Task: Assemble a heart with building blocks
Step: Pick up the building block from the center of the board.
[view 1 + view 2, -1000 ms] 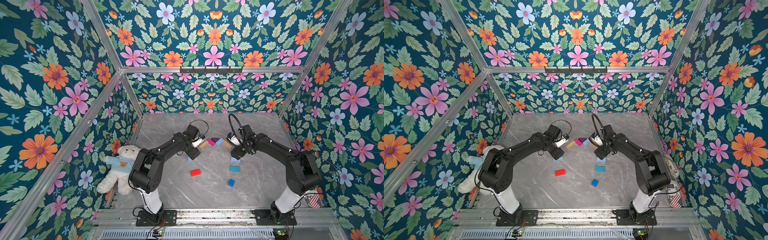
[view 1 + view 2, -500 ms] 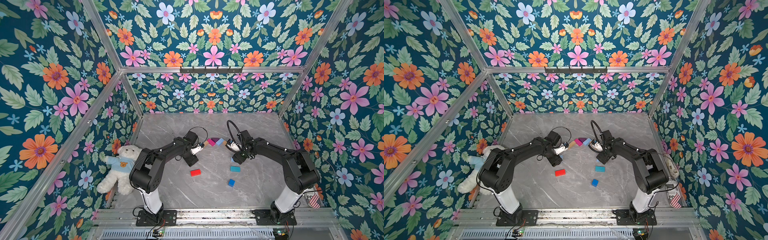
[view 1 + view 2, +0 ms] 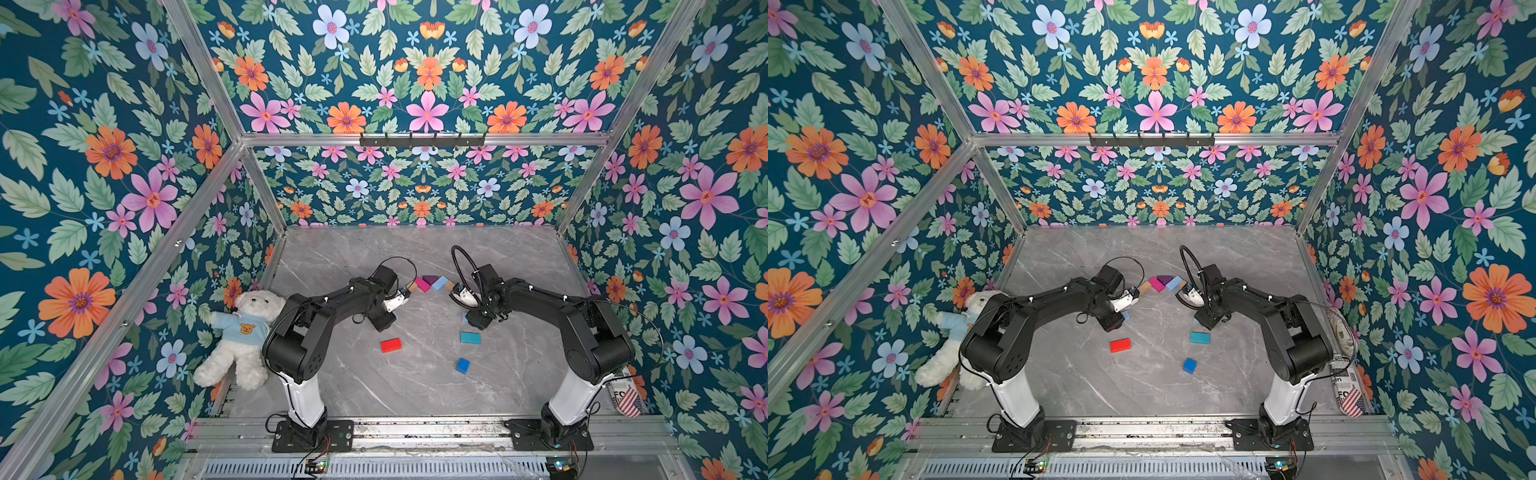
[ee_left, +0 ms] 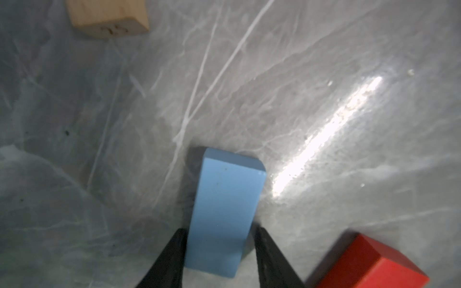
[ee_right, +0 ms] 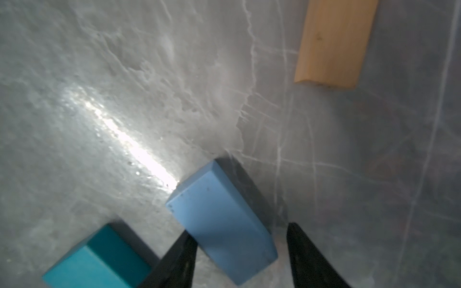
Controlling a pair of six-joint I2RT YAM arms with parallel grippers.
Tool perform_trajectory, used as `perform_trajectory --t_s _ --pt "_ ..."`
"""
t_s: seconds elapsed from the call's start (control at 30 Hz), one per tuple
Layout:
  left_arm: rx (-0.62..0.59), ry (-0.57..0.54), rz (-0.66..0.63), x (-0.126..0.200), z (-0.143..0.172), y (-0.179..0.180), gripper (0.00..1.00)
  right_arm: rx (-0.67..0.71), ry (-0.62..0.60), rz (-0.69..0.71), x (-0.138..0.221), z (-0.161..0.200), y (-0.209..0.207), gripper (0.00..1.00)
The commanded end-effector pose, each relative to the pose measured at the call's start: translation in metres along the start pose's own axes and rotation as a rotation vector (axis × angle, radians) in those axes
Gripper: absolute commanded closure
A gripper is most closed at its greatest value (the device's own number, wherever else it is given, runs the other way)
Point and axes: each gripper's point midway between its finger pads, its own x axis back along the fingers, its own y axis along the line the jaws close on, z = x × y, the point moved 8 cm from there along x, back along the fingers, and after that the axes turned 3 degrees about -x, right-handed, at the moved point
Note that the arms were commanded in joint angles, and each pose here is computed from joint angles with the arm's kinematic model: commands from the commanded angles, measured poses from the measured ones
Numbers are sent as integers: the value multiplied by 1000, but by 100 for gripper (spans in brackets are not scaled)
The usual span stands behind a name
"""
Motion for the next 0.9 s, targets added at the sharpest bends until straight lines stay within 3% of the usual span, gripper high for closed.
perform_trajectory --t_s 0.0,0.07,0.17,0.3,0.57,0.7,0.87 --pt "25 16 -9 -4 1 -3 58 16 30 -20 -6 6 5 56" --pt "28 12 -12 -2 0 -7 60 18 37 -15 -7 8 6 68" --pt "53 19 -10 -2 -1 -13 64 5 35 -8 -3 8 6 78" --pt "177 -3 -19 7 -4 -18 69 -108 16 57 5 6 -3 100" --pt "638 -130 2 35 -22 -30 77 -473 -195 70 53 3 -23 100" --pt "898 -178 -4 41 -39 -42 70 -655 -233 154 76 5 -32 100" --pt "1164 -206 58 36 -73 -53 75 -842 -260 132 96 7 -45 100"
